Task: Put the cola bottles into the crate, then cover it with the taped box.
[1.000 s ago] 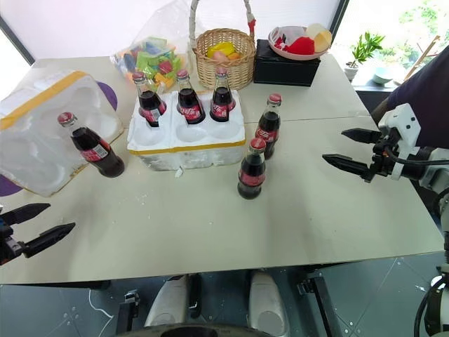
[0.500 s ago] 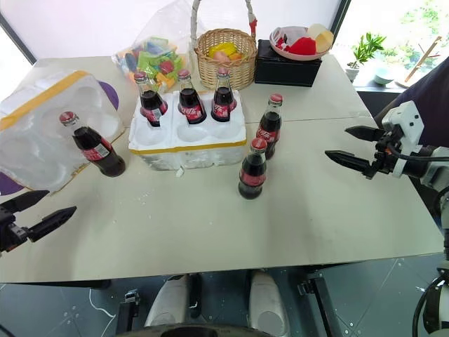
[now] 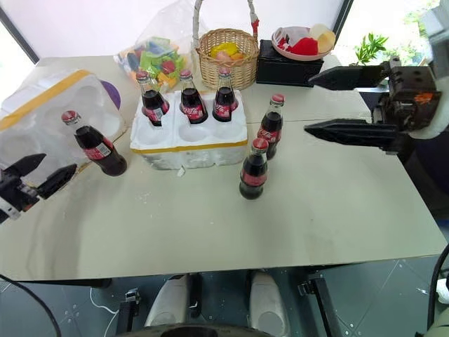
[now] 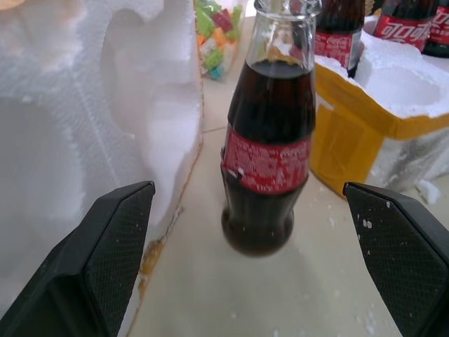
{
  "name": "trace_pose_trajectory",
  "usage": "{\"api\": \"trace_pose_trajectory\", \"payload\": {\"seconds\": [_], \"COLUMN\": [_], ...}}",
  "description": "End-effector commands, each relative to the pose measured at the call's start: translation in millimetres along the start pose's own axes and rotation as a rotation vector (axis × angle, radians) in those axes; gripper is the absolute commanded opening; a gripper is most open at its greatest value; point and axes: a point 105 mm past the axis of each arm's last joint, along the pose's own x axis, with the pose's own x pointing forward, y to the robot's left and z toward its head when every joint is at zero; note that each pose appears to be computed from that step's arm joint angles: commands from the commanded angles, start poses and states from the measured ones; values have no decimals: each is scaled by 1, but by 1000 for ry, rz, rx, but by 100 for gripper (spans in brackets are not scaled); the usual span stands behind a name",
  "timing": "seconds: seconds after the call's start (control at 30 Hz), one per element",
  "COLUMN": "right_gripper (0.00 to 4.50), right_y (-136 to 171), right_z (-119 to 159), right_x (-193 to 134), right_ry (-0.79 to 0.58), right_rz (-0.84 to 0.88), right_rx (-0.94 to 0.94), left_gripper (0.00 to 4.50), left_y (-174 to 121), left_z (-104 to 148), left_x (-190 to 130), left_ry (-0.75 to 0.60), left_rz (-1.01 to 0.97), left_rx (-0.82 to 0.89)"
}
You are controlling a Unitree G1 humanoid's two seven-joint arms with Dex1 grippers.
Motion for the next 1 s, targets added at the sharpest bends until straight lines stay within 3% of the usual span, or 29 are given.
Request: {"api": "trace_pose_trajectory", "payload": {"seconds": [0.03, 0.37, 0.53, 0.6, 0.7, 0.83, 1.0], "right_gripper": [450, 450, 450, 450, 450, 450, 450], "right_y": [21, 27, 28, 28, 25, 24, 20], "right_z": [21, 14, 13, 11, 10, 7, 2], "right_x": [4, 15, 19, 20, 21, 20, 21], "right_ry": [-25, -32, -34, -27, -27, -22, -19], "right_rz": [64, 51, 39, 27, 4, -10, -53], "right_rx": [-43, -15, -9, -10, 3, 17, 6], "left_gripper": [449, 449, 449, 395, 265, 268, 268], "left_y": [-3, 1, -7, -9, -7, -23, -62], "left_z": [3, -2, -3, -3, -3, 11, 62], "left_x": [18, 73, 84, 81, 71, 49, 30], "left_ry": [-10, -20, -27, -26, 2, 34, -24], "left_rz": [-44, -72, -122, -138, -156, -281, -549], "left_rx": [56, 90, 92, 93, 93, 46, -69]}}
